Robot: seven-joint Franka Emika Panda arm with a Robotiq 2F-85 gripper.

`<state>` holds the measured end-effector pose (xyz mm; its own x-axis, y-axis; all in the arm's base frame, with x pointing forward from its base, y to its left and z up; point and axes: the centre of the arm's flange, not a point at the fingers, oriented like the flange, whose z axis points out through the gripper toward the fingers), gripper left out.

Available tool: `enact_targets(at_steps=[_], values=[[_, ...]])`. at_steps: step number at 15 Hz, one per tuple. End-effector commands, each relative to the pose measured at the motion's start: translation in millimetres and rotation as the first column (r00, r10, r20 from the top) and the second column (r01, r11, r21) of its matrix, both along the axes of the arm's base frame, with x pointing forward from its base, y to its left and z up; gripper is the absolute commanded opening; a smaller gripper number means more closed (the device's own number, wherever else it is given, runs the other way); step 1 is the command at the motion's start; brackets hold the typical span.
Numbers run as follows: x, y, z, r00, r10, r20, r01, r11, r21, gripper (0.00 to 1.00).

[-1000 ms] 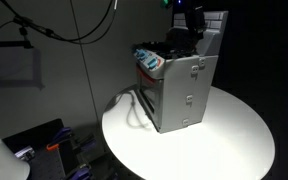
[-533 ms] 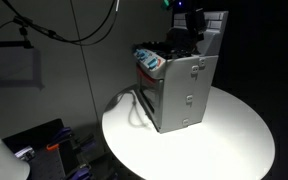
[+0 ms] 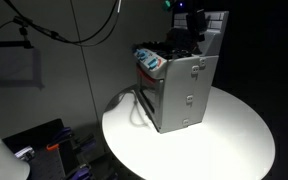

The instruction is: Press the top right orange button on the stove

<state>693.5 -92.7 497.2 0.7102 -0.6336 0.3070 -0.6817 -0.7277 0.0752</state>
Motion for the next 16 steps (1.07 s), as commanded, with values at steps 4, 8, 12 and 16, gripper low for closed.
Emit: enact_targets(at_steps=[4,8,12,16], values=[[-4,0,20,0.999,-0.007,-0.046,0.007,1.0,0.017,1.0],[-35,10,41,0.988,0.054,-0.146,-0.041,0.995,0.092,1.0],[-70,26,67,0.96,0.147,-0.238,-0.111,0.981,0.157,1.0],[-107,37,88,0.925,0.218,-0.312,-0.169,0.97,0.176,1.0]])
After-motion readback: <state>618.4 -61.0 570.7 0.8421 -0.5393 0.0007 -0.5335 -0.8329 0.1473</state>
